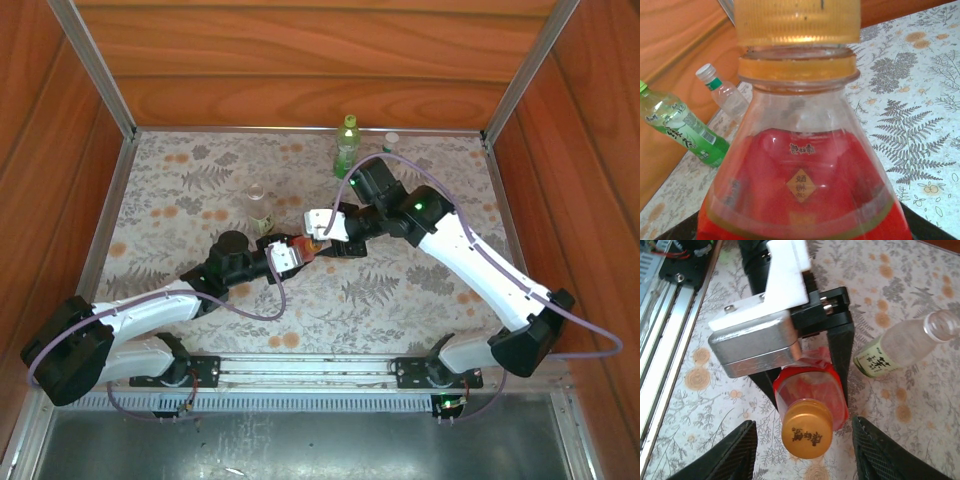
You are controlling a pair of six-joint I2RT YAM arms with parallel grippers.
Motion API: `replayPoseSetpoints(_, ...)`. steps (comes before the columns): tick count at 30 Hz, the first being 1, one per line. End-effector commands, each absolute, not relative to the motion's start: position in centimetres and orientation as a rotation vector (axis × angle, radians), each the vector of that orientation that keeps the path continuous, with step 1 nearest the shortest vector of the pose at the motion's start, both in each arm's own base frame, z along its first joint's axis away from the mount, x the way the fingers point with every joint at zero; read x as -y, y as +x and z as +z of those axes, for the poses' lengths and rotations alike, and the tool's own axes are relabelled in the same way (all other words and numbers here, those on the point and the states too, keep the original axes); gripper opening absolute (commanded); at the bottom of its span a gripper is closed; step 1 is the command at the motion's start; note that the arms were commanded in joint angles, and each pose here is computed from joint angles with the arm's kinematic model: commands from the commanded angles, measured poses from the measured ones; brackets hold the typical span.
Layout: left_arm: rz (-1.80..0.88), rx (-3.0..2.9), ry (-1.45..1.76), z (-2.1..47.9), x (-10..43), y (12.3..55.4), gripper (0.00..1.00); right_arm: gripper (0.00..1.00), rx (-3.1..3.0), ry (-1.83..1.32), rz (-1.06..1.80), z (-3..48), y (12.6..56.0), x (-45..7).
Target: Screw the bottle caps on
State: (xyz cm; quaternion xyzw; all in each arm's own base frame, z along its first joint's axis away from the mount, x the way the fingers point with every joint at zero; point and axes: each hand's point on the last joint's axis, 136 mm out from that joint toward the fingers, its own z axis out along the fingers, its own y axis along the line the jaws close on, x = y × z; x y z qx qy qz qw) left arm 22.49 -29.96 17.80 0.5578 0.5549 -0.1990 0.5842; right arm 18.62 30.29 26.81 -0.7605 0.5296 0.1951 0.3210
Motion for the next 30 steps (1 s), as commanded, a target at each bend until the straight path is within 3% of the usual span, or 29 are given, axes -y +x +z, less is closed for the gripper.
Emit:
replayPoseSetpoints(1,-0.489,-1.242,1.306,18.7,30.2,21.8,0.56,0.51,-1.343,-2.088,0.527,26.0,17.8,-29.9)
replayPoseSetpoints(19,-0.496,-1.247,1.294,19.1,30.3,22.0,0.56,0.25,-1.446,-2.016,0.466,24.4,20.0,-30.7)
replayPoseSetpoints(22,-0.487,-1.247,1.286,19.3,30.3,22.1,0.56,0.08,-1.585,-1.885,0.503,24.7,20.7,-31.0)
replayPoseSetpoints(25,-0.469,-1.243,1.277,19.7,30.3,22.5,0.56,0.06,-1.788,-1.650,0.576,25.3,21.7,-31.5)
replayPoseSetpoints(27,-0.460,-1.242,1.274,19.8,30.4,22.7,0.56,0.01,-2.014,-1.343,0.637,25.7,23.1,-31.5)
replayPoseSetpoints(30,-0.458,-1.242,1.268,20.1,30.5,22.9,0.56,0.00,-2.280,-0.876,0.761,25.2,24.2,-31.1)
